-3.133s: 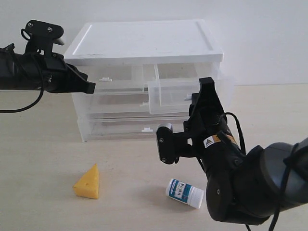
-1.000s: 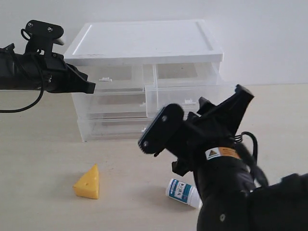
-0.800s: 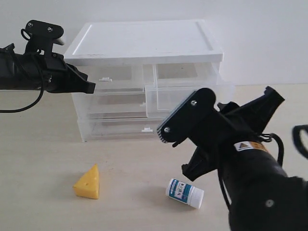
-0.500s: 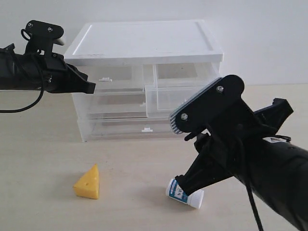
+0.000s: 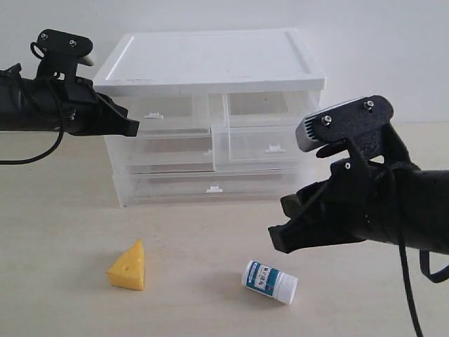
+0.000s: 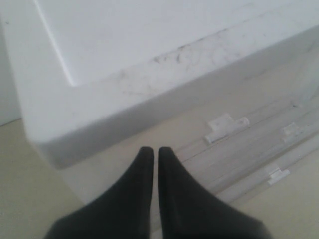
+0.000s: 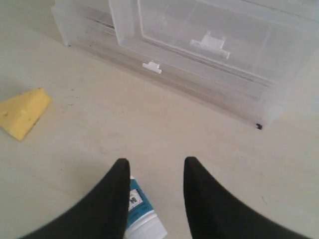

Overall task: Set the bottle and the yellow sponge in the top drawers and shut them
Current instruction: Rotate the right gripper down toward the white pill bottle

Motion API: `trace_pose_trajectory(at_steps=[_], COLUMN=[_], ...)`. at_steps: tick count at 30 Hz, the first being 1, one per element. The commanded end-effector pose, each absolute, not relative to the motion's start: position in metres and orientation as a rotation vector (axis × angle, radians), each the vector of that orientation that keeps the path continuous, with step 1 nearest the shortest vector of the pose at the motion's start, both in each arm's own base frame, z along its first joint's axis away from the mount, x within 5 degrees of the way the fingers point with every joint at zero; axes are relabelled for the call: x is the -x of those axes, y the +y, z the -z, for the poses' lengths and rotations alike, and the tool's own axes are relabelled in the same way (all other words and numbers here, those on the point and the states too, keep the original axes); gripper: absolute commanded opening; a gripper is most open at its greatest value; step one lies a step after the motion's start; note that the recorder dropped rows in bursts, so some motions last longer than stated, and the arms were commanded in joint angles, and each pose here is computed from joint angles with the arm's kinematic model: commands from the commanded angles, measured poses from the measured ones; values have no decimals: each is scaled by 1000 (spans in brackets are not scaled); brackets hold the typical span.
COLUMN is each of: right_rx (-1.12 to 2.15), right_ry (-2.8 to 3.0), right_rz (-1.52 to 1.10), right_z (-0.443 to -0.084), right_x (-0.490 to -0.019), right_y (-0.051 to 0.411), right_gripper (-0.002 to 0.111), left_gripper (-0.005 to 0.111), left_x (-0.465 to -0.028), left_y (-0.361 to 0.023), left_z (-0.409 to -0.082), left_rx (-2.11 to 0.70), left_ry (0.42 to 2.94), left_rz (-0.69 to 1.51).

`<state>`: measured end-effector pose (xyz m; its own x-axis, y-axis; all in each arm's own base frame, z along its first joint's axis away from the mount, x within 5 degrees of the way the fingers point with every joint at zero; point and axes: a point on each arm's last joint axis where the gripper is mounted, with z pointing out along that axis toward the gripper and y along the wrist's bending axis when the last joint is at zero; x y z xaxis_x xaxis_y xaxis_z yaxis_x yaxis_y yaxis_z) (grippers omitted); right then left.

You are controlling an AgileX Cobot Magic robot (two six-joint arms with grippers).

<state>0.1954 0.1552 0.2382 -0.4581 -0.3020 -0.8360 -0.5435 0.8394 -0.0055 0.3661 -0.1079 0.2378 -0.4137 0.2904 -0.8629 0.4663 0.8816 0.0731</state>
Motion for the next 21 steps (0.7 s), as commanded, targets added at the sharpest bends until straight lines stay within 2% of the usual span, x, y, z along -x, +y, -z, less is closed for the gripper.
trace_pose_trajectory(at_steps=[1, 5, 11, 21], right_rx=[697, 816, 950, 994], right_ry=[2113, 2183, 2201, 2210], right_rz=[-288, -292, -202, -93], right_z=[-222, -194, -174, -162], right_x=[-204, -209, -219, -240], right_y=[155, 166, 172, 182], right_gripper=[32, 34, 47, 47], left_gripper=[4, 4, 4, 4], left_x=[-367, -367, -367, -367], left_y=[-108, -108, -108, -108], left_z=[-240, -240, -240, -240], left_rx=[-546, -546, -546, -547], left_ry=[2022, 2022, 2022, 2022], left_rz=[229, 229, 229, 225])
